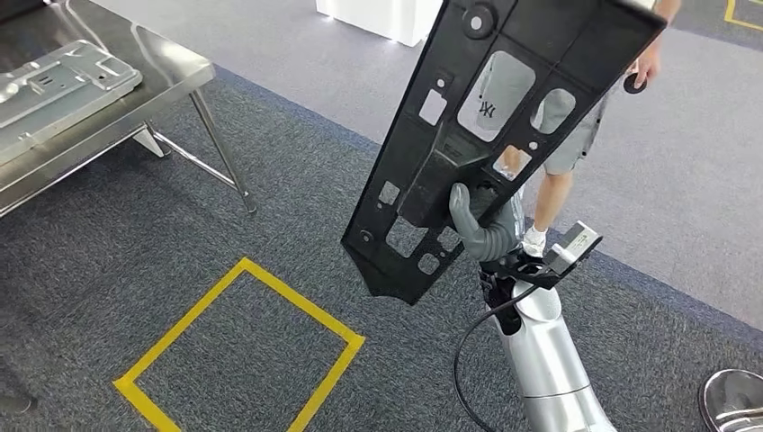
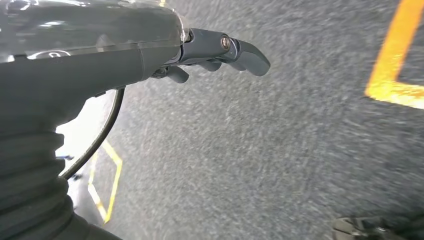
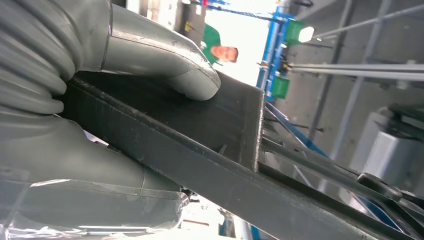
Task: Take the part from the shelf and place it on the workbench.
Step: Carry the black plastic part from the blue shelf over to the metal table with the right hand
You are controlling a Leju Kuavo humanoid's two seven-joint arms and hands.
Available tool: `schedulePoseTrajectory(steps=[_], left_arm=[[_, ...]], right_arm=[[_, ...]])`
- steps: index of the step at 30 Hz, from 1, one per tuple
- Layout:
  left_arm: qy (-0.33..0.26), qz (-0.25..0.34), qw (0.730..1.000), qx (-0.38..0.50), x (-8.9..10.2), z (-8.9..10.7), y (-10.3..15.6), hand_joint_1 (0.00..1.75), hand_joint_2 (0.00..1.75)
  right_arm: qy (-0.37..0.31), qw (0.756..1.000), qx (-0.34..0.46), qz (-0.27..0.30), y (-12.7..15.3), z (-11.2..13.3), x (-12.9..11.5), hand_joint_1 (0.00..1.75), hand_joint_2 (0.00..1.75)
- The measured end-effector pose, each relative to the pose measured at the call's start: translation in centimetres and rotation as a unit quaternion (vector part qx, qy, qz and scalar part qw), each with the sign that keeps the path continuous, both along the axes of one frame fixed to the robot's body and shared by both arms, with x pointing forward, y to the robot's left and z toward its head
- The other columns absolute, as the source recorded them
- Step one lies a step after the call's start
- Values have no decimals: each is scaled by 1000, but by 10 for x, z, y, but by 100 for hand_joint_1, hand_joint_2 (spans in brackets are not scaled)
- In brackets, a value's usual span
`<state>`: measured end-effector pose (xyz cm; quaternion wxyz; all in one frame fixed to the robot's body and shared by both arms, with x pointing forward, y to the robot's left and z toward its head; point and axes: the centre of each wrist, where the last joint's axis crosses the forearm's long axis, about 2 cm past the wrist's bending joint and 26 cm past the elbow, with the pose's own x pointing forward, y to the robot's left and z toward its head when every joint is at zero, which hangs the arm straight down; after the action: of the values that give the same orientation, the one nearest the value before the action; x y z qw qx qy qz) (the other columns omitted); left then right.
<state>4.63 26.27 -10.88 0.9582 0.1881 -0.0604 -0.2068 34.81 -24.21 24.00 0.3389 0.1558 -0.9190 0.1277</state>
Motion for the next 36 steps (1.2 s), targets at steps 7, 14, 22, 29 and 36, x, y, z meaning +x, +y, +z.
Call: schedulePoseTrajectory(steps=[7, 14, 22, 29, 36], left_arm=[[-40, -4, 999, -20, 0, 1, -9, 0, 175], [-79, 1, 996, -28, 2, 2, -17, 0, 175], [-50, -6, 998, -25, 0, 1, -13, 0, 175], [16, 26, 999, -14, -5, 0, -7, 0, 175], [-73, 39, 996, -34, -2, 1, -18, 0, 175]], right_arm=[[21, 999, -25, -28, -47, -24, -7, 175, 175], [23, 999, -33, -34, -55, -27, -7, 175, 175], [33, 998, -26, -49, -64, -47, -23, 175, 175], [20, 997, -46, -53, -77, -47, -48, 175, 175], [23, 997, -59, -39, -79, -38, -45, 175, 175]])
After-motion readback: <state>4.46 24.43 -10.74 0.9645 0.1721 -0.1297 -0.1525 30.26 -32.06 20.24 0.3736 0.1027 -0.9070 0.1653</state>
